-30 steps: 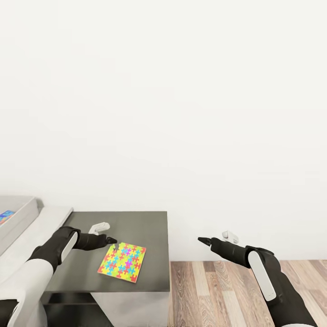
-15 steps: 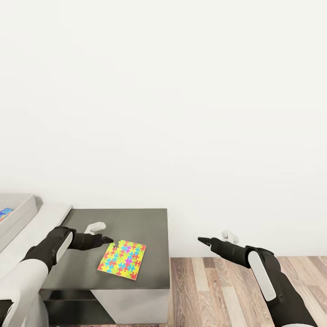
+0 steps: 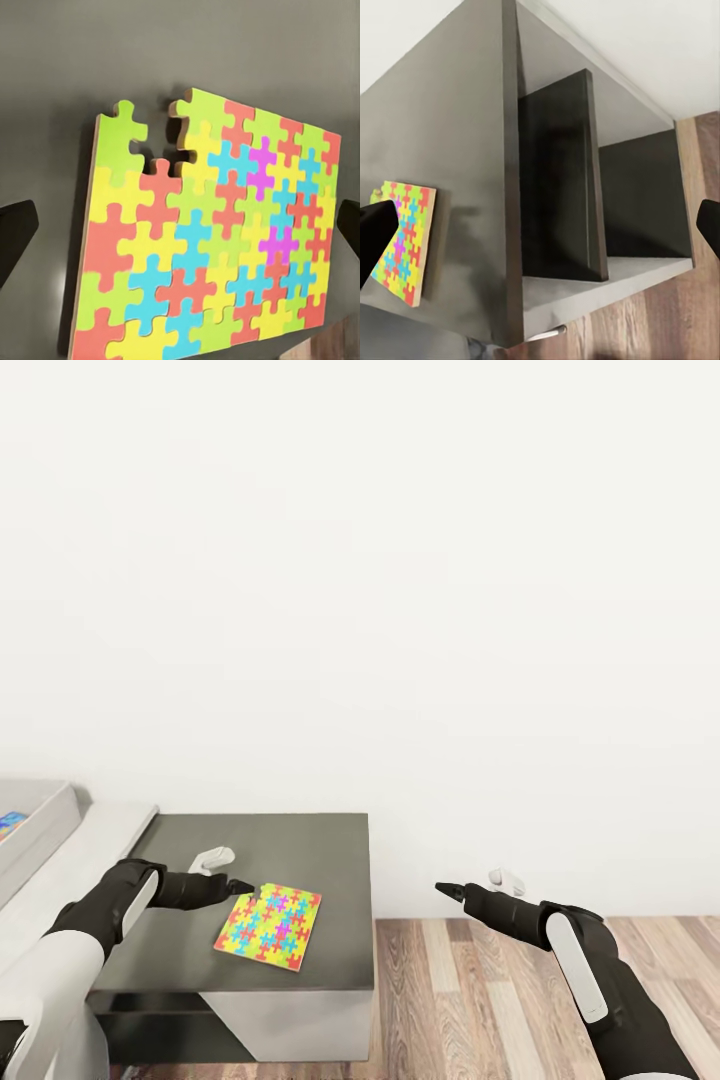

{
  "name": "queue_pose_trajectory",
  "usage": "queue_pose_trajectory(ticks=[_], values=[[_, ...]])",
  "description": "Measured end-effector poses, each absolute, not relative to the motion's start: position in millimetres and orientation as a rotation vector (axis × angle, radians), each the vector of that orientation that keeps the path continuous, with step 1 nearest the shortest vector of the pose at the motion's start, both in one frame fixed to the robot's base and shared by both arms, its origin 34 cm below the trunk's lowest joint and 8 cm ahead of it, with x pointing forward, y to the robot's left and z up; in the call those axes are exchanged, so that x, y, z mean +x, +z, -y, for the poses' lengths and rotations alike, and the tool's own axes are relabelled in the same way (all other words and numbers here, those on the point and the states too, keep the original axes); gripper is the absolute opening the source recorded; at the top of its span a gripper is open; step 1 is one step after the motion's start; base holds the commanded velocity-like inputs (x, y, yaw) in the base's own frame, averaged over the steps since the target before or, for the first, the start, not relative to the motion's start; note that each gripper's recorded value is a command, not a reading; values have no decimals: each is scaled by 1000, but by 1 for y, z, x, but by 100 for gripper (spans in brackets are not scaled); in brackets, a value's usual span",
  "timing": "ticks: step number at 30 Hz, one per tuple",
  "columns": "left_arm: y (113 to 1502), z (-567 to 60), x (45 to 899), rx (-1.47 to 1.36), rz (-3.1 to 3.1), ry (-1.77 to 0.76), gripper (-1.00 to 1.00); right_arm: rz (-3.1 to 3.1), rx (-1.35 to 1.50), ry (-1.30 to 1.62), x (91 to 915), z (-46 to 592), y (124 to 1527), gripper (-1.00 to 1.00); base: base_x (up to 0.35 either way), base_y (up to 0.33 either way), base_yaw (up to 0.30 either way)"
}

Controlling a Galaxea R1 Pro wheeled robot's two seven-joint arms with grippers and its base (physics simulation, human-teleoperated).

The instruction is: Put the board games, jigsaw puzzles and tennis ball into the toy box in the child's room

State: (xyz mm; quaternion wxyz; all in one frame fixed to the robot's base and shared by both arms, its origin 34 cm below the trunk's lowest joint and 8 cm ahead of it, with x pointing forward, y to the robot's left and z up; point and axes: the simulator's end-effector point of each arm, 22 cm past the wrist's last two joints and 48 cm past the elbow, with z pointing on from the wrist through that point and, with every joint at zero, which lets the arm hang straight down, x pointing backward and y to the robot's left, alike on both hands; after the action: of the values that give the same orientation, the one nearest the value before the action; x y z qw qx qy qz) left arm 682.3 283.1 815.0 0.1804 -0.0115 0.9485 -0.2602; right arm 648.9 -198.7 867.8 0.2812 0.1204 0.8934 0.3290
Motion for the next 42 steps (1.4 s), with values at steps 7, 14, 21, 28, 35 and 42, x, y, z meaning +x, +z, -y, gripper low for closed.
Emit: queue_pose_trajectory(ticks=[7,14,21,28,35,42], values=[[809,-283,680,-36,-2689,-741,100,-2405,328,882,648,198,862,100,0,0,0],[803,-282,679,-40,-2700,-744,100,-2414,334,883,647,198,856,100,0,0,0],[796,-282,677,-44,-2710,-746,100,-2424,338,885,645,198,850,100,0,0,0],[790,-282,675,-48,-2720,-748,100,-2434,343,886,644,198,845,100,0,0,0],[784,-282,673,-53,-2730,-751,100,-2445,350,886,643,198,838,100,0,0,0],[778,-282,671,-57,-2740,-753,100,-2455,356,886,641,198,833,100,0,0,0]])
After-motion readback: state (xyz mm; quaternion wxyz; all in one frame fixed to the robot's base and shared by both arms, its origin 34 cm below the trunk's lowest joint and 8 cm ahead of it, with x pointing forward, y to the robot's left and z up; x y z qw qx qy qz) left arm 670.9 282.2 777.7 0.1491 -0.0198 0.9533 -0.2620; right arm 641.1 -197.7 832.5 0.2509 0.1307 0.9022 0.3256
